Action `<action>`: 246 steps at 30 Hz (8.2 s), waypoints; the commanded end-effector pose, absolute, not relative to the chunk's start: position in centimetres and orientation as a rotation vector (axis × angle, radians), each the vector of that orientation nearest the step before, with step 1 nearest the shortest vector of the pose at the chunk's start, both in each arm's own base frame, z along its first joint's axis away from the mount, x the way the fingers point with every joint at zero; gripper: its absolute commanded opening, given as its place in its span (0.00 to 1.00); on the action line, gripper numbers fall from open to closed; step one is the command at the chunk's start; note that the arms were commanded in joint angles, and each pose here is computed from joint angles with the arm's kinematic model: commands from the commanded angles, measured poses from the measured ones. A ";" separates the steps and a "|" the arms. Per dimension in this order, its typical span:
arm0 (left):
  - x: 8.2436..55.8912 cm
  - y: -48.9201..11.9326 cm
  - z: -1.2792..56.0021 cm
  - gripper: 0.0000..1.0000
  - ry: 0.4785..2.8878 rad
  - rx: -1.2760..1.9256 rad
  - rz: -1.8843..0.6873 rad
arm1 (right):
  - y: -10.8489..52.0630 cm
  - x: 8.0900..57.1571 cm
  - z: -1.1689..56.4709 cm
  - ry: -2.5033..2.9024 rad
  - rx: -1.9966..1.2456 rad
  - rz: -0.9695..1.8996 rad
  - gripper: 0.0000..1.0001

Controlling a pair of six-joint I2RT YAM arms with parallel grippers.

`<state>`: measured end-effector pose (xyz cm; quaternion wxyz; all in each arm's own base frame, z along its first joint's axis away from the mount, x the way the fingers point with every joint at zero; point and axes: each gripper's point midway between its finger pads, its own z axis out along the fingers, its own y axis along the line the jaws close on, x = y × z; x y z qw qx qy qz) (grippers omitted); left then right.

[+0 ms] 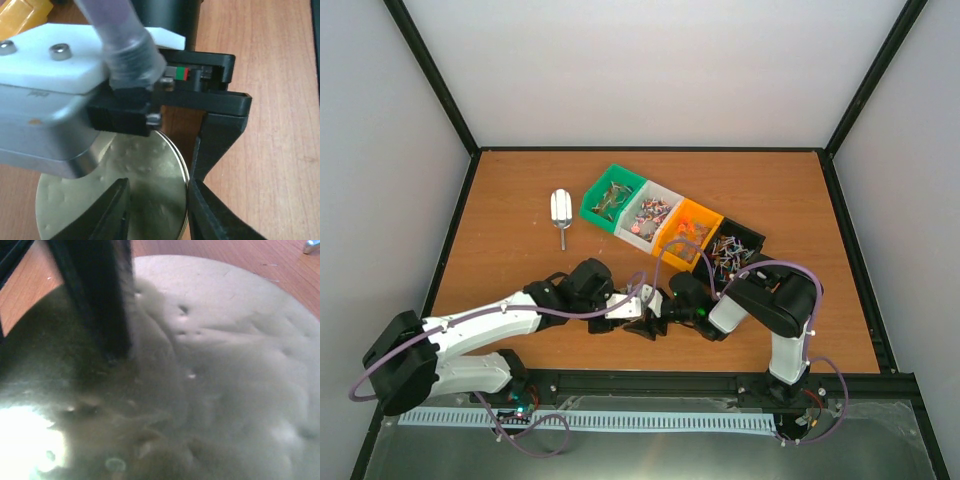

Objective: Pack the candies

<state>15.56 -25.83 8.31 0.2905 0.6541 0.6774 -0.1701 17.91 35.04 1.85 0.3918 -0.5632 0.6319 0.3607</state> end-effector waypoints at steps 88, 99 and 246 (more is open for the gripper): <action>20.4 -26.8 10.7 0.99 1.972 1.452 -0.423 | 33.7 17.9 0.0 1.734 -1.375 0.913 0.91; 20.1 -26.5 8.6 0.89 2.012 1.523 -0.395 | 33.8 17.9 0.3 1.720 -1.376 0.917 0.80; 19.3 -26.4 7.5 0.80 2.001 1.632 -0.503 | 33.4 18.7 1.5 1.666 -1.344 0.997 0.88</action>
